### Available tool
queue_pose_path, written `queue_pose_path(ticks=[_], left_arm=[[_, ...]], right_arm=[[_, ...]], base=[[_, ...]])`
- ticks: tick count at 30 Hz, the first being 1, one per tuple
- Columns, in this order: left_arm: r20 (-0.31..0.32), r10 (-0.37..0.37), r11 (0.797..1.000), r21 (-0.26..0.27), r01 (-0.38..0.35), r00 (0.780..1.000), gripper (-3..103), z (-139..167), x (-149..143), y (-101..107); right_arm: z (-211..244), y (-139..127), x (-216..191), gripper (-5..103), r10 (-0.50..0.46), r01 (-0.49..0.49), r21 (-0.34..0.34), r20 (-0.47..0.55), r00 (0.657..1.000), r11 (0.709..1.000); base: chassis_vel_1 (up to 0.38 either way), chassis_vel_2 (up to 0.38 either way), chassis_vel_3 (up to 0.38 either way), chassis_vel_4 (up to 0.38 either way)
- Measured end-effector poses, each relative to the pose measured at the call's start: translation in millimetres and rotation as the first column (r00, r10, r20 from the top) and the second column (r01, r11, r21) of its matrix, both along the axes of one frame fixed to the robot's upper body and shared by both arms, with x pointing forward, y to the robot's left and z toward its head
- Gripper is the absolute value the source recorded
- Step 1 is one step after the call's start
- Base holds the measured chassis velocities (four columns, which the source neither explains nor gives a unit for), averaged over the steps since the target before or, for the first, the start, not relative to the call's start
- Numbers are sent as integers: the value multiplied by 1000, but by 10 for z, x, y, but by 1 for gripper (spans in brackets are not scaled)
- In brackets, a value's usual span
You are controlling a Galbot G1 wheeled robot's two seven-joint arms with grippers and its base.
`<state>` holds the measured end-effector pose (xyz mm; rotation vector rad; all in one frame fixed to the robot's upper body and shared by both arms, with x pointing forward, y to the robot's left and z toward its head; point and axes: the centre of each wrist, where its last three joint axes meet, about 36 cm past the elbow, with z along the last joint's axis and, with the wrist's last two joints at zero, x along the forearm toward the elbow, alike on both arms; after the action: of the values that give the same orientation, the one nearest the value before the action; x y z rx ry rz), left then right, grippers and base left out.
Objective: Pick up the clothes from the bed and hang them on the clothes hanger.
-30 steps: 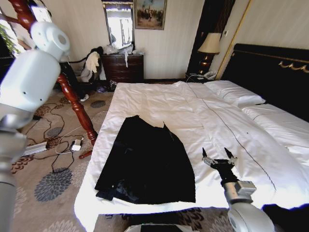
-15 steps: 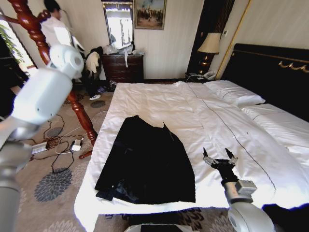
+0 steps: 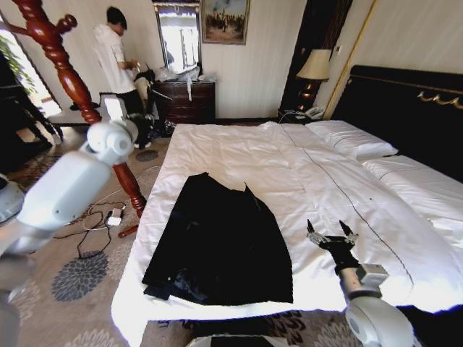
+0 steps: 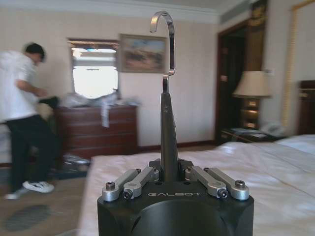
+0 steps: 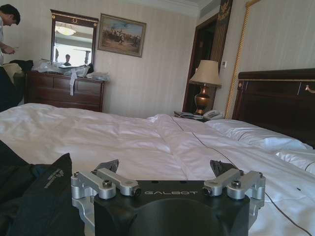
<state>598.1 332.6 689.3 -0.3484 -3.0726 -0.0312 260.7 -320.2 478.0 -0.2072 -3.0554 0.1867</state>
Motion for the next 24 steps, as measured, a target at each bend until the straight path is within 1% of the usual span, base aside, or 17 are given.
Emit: queue_pose_path(ticks=[1, 2, 4, 5, 6, 10, 12, 13, 15, 16, 17, 18, 20, 21, 22, 23, 24], left_arm=[[-1, -13, 1000, -2, 13, 1000, 16, -32, -6, 8], [-18, -105, 994, -10, 105, 994, 16, -219, -63, 53], [-25, -173, 985, -18, 172, 985, 16, -398, -93, 69], [-26, -198, 980, -22, 198, 980, 16, -471, -100, 67], [-26, -198, 980, -22, 198, 980, 16, -471, -100, 67], [-32, -302, 953, -52, 300, 953, 16, -779, -87, 29], [-31, -317, 947, -57, 315, 948, 16, -808, -83, 22], [-36, -366, 929, -77, 363, 930, 16, -884, -86, -3], [-59, -426, 902, -100, 420, 903, 16, -988, -102, -17], [-68, -443, 894, -104, 436, 894, 16, -1023, -108, -13], [-68, -443, 894, -104, 436, 894, 16, -1023, -108, -13], [-97, -486, 873, -108, 476, 869, 16, -1147, -120, 17], [-131, -533, 846, -105, 523, 836, 16, -1305, -118, 97], [-138, -547, 837, -103, 537, 826, 16, -1350, -114, 123], [-138, -547, 837, -103, 537, 826, 16, -1350, -114, 123], [-156, -583, 812, -104, 574, 797, 16, -1466, -84, 192], [-159, -597, 802, -108, 588, 786, 16, -1514, -65, 215]], right_arm=[[0, -6, 5, 100, -1, 1, 0, -1, 1000, 1000], [0, -40, 36, 100, -3, 3, 2, -4, 1000, 1000], [-6, -63, 61, 100, -6, 6, 2, -6, 1000, 1000], [-9, -72, 72, 100, -7, 7, 4, -7, 1000, 1000], [-9, -72, 72, 100, -7, 7, 4, -7, 1000, 1000], [-37, -100, 97, 100, -14, 15, 7, -17, 1000, 1000], [-41, -104, 98, 100, -16, 16, 6, -18, 1000, 1000], [-47, -123, 105, 100, -22, 22, 7, -21, 1000, 1000], [-37, -149, 125, 100, -28, 28, 8, -20, 999, 1000], [-32, -158, 134, 100, -29, 30, 8, -19, 999, 1000], [-32, -158, 134, 100, -29, 30, 8, -19, 999, 1000], [-27, -180, 158, 100, -33, 33, 8, -17, 999, 999], [-32, -204, 183, 100, -38, 38, 7, -18, 999, 999], [-35, -212, 191, 100, -39, 39, 6, -18, 999, 999], [-35, -212, 191, 100, -39, 39, 6, -18, 999, 999], [-49, -236, 208, 100, -42, 42, 2, -21, 999, 999], [-53, -245, 213, 100, -43, 43, 0, -23, 999, 999]], base=[[0, 0, 0, 0], [0, 0, 0, 0], [0, 0, 0, 0], [0, 0, 0, 0], [0, 0, 0, 0], [0, 0, 0, 0], [0, 0, 0, 0], [0, 0, 0, 0], [0, 0, 0, 0], [0, 0, 0, 0], [0, 0, 0, 0], [0, 0, 0, 0], [0, 0, 0, 0], [0, 0, 0, 0], [0, 0, 0, 0], [0, 0, 0, 0], [0, 0, 0, 0]])
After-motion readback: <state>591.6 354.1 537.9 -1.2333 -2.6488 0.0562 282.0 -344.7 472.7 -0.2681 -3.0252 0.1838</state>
